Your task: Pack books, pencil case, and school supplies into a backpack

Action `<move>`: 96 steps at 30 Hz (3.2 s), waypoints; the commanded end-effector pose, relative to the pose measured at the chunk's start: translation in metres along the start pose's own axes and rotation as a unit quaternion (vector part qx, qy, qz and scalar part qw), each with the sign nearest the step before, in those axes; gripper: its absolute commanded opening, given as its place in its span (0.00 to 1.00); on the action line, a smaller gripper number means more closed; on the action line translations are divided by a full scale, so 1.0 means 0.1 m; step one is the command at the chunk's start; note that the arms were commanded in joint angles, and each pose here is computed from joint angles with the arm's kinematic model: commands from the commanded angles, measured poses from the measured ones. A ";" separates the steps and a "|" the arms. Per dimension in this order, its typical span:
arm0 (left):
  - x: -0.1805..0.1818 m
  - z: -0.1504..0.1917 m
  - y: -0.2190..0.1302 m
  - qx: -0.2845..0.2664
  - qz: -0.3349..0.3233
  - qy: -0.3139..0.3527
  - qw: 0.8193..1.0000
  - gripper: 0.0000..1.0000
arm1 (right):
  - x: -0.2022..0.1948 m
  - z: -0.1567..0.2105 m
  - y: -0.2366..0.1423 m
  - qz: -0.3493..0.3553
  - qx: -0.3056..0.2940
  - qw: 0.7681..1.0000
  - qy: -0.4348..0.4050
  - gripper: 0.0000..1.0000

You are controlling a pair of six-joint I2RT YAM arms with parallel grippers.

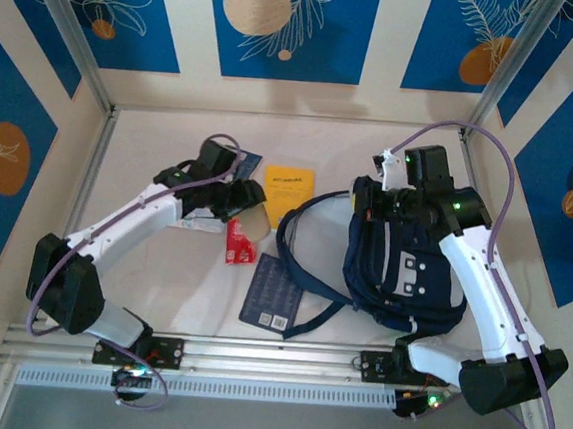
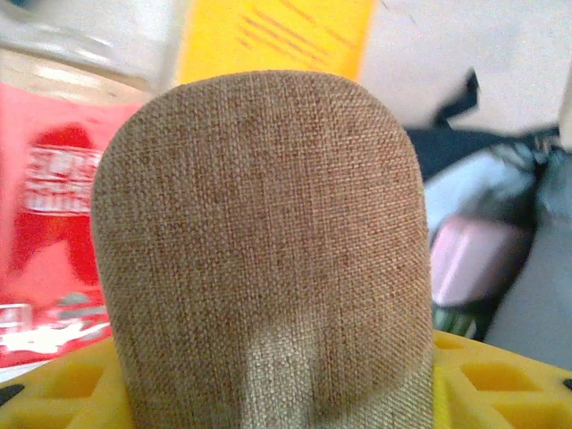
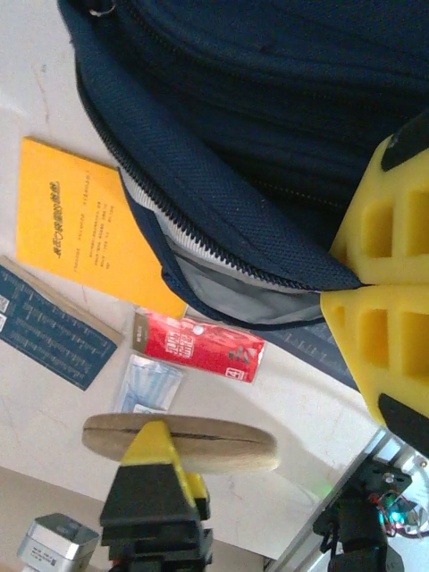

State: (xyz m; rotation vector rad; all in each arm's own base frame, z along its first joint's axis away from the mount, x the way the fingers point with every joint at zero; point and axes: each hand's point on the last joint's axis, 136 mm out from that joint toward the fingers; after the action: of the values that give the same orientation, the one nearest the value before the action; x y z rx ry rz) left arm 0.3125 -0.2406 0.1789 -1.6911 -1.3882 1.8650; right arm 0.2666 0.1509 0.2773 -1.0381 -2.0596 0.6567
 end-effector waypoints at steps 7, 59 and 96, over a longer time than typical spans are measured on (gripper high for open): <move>-0.89 0.62 0.39 0.094 0.085 0.132 0.983 0.45 | -0.02 0.02 -0.29 -0.033 -0.016 0.990 0.137 0.00; -2.04 1.58 1.33 0.182 0.294 0.108 0.932 1.00 | -0.31 -0.84 -0.33 -0.026 -0.107 0.981 0.160 0.00; 0.61 0.42 -0.40 -0.070 -0.092 0.127 0.985 0.98 | -0.33 0.21 1.08 0.213 0.091 0.966 -0.113 0.41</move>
State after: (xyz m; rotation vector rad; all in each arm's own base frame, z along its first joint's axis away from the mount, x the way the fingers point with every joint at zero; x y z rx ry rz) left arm 0.2450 -0.2125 0.1668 -1.7665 -1.4873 1.4819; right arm 0.3269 0.1601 0.1770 -1.4555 -1.8640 1.2009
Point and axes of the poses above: each hand's point on the last joint's axis, 136 mm out from that joint toward the fingers, its own y axis out along the fingers, its own x axis along the line the jaws close on, z = x × y, and after that the axes turned 8 degrees about -y, right-handed
